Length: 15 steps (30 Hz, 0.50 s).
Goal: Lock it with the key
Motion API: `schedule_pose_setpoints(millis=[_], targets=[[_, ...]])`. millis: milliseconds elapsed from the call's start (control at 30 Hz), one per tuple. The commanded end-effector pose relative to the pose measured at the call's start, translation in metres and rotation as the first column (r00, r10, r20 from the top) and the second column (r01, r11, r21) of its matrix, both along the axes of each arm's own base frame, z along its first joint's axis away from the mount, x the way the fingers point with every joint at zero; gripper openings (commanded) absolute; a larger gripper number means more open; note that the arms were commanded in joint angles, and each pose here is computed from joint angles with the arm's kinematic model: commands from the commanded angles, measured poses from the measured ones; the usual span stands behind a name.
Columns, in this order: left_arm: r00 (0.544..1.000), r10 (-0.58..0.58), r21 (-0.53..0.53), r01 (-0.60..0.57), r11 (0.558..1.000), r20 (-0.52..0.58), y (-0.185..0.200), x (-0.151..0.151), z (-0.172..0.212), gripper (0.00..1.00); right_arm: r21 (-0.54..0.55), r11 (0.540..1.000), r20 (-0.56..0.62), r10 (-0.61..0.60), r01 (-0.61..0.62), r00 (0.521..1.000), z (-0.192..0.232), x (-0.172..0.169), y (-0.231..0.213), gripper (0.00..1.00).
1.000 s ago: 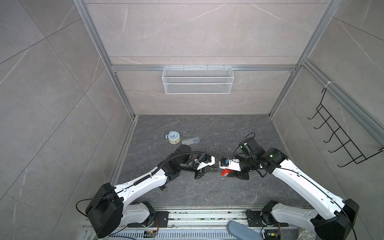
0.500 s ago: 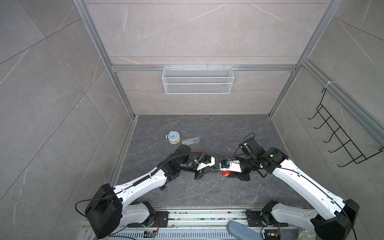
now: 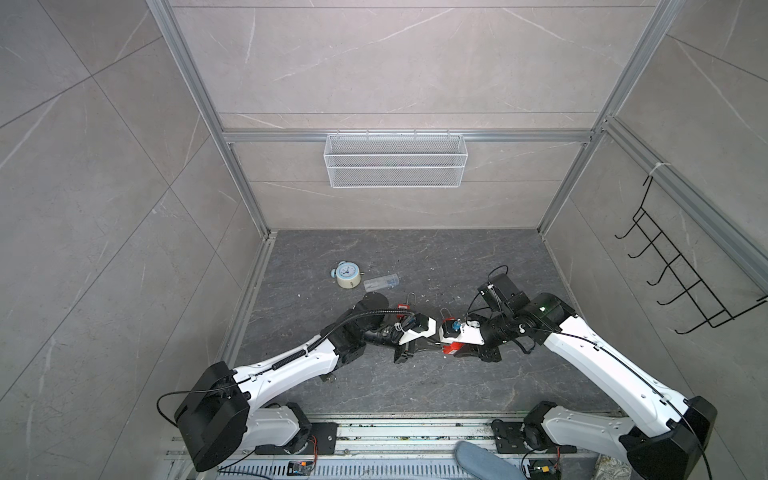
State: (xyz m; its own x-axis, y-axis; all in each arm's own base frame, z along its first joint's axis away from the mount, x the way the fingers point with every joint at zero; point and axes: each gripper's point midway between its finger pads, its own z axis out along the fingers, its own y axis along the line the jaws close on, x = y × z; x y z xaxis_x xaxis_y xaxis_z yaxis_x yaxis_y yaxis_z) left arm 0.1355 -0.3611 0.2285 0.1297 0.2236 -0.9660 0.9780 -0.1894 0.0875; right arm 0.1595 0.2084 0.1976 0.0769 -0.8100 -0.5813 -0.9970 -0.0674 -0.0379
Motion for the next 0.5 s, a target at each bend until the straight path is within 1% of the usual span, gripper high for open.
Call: schedule_pose_setpoints(millis=[0, 133, 233, 267, 300, 367, 467], targets=[[0.995, -0.025, -0.074, 0.032, 0.997, 0.1, -0.015, -0.004, 0.015, 0.0, 0.165, 0.981, 0.031, 0.097, -0.101, 0.995, 0.034, -0.003, 0.028, 0.21], [0.997, -0.005, -0.109, 0.014, 0.994, 0.082, -0.02, 0.001, 0.01, 0.0, 0.217, 0.97, 0.07, 0.101, -0.113, 0.992, 0.045, 0.004, 0.037, 0.21], [0.996, 0.028, -0.144, -0.017, 0.989, 0.079, -0.021, 0.006, 0.01, 0.0, 0.207, 0.972, 0.086, 0.091, -0.108, 0.992, 0.044, 0.009, 0.037, 0.23], [0.996, 0.043, -0.156, -0.03, 0.987, 0.081, -0.021, 0.008, 0.013, 0.0, 0.186, 0.978, 0.089, 0.08, -0.096, 0.993, 0.042, 0.011, 0.034, 0.25], [0.995, 0.058, -0.172, -0.043, 0.984, 0.085, -0.02, 0.011, 0.017, 0.0, 0.142, 0.987, 0.099, 0.061, -0.075, 0.993, 0.037, 0.014, 0.028, 0.28], [0.992, 0.075, -0.203, -0.054, 0.978, 0.099, -0.018, 0.013, 0.028, 0.0, 0.079, 0.996, 0.114, 0.028, -0.038, 0.993, 0.029, 0.019, 0.017, 0.36], [0.991, 0.083, -0.219, -0.058, 0.974, 0.108, -0.016, 0.016, 0.034, 0.0, 0.043, 0.999, 0.129, 0.004, -0.009, 0.992, 0.027, 0.02, 0.004, 0.46]])
